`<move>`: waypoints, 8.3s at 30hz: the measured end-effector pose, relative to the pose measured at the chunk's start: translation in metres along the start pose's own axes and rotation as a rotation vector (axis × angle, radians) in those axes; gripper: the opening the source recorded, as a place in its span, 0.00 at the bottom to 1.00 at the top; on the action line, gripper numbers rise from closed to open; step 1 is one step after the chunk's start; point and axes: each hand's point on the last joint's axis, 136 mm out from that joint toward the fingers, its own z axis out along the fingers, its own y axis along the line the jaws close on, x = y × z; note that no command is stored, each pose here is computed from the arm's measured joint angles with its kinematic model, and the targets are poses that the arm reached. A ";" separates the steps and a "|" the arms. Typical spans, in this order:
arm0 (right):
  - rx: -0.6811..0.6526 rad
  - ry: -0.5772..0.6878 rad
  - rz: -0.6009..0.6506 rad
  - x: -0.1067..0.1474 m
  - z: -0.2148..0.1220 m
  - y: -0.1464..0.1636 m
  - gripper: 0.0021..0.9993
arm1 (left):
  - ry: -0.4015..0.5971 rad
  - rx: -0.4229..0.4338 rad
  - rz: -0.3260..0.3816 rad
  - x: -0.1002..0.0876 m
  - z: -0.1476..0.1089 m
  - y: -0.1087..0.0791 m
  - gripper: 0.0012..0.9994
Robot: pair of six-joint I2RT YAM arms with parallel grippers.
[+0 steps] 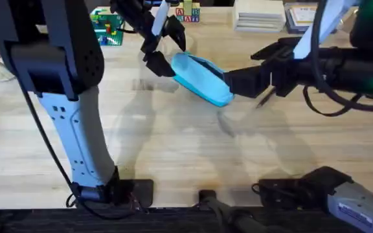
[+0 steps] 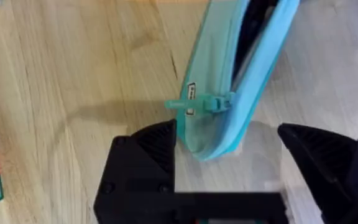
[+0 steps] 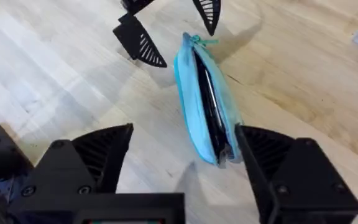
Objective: Unzip the bag, pick up the pens from the table one at a time and place them inside, then zip the bag closed.
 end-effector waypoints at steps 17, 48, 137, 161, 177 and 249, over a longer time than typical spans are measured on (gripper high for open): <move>0.000 0.010 -0.007 0.003 -0.001 0.000 1.00 | 0.109 -0.052 0.012 -0.050 -0.071 -0.047 1.00; 0.000 0.010 -0.011 0.003 -0.001 0.000 1.00 | 0.125 -0.277 -0.713 -0.063 -0.111 -0.051 1.00; -0.015 0.411 -0.238 0.094 0.113 -0.051 0.31 | 0.027 -0.675 -1.001 -0.037 -0.126 -0.157 1.00; -0.003 0.338 -0.207 0.074 0.103 -0.046 1.00 | 0.027 -0.675 -1.001 -0.037 -0.126 -0.157 1.00; 0.055 0.104 -0.049 0.015 0.047 -0.027 1.00 | 0.027 -0.674 -1.001 -0.037 -0.126 -0.157 1.00; 0.914 0.466 1.251 0.124 0.010 -0.159 1.00 | 0.027 -0.674 -1.000 -0.037 -0.126 -0.157 1.00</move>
